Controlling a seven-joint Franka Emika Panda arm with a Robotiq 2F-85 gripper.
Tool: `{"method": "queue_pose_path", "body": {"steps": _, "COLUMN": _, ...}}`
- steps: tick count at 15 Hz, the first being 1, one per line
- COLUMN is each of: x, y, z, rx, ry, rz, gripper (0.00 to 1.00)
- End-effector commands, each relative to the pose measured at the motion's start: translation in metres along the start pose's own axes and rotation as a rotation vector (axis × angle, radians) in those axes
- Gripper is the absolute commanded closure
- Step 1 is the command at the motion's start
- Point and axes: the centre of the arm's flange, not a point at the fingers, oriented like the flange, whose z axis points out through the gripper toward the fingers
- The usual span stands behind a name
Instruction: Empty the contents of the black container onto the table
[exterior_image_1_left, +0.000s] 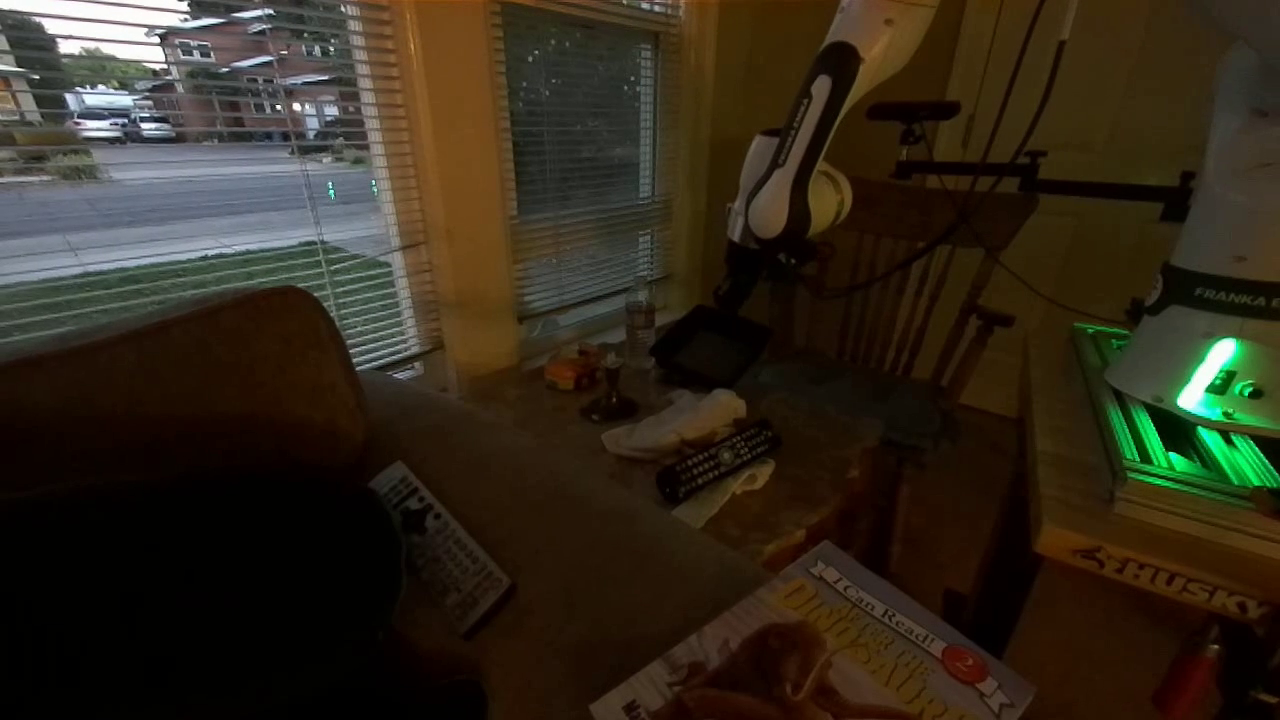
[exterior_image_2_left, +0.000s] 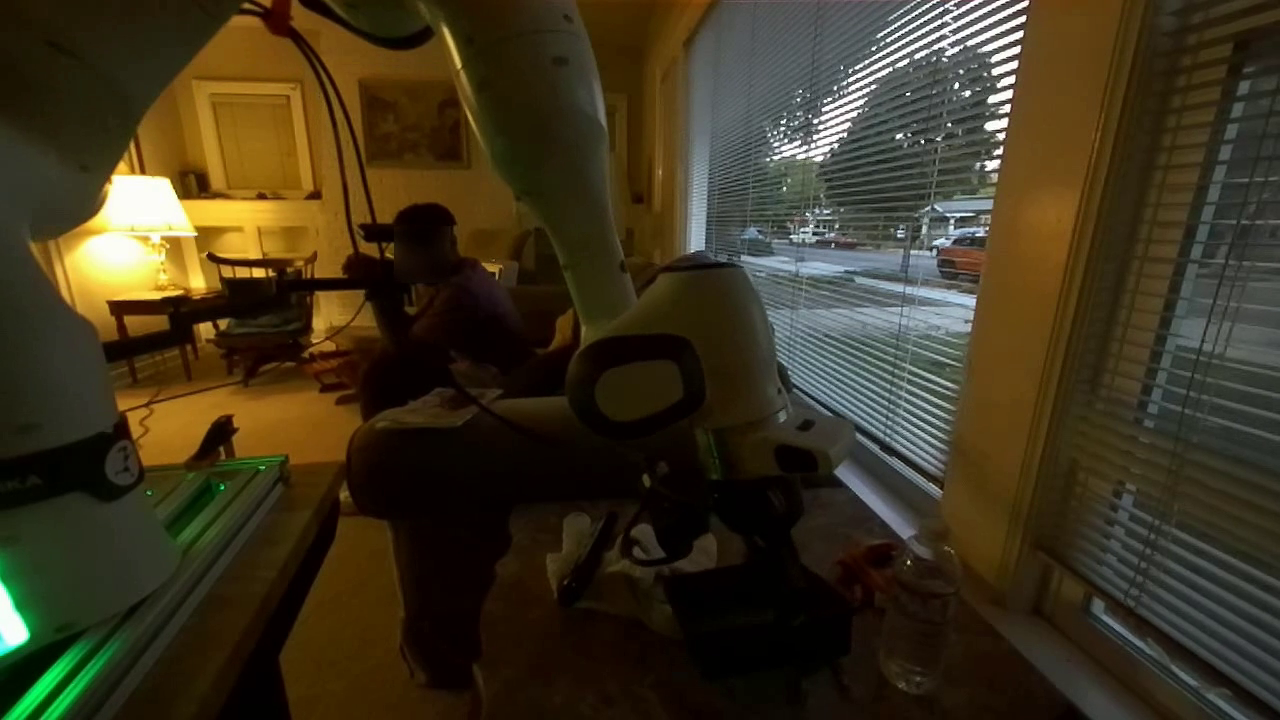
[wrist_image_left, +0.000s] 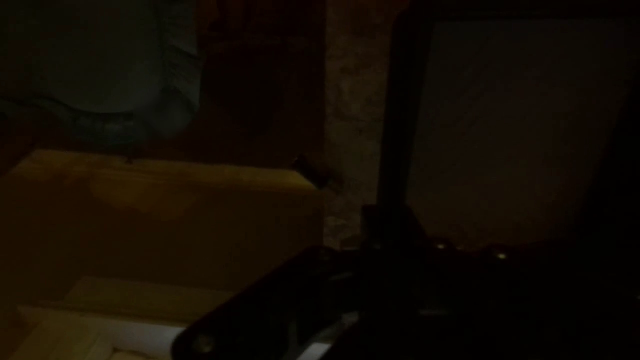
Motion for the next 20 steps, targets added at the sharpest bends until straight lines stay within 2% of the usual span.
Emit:
{"method": "queue_pose_path", "body": {"steps": 1, "x": -0.005, "y": 0.008, "z": -0.004, "rx": 0.077, "ry": -0.054, "rz": 0.033, "gripper": 0.98}}
{"method": "queue_pose_path", "body": {"steps": 7, "x": -0.015, "y": 0.025, "z": 0.006, "rx": 0.143, "ry": -0.116, "rz": 0.070, "gripper": 0.98}}
{"method": "queue_pose_path", "body": {"steps": 13, "x": -0.029, "y": 0.042, "z": 0.012, "rx": 0.207, "ry": -0.202, "rz": 0.054, "gripper": 0.98}}
{"method": "queue_pose_path", "body": {"steps": 20, "x": -0.039, "y": 0.061, "z": 0.029, "rx": 0.244, "ry": -0.195, "rz": -0.001, "gripper": 0.98}}
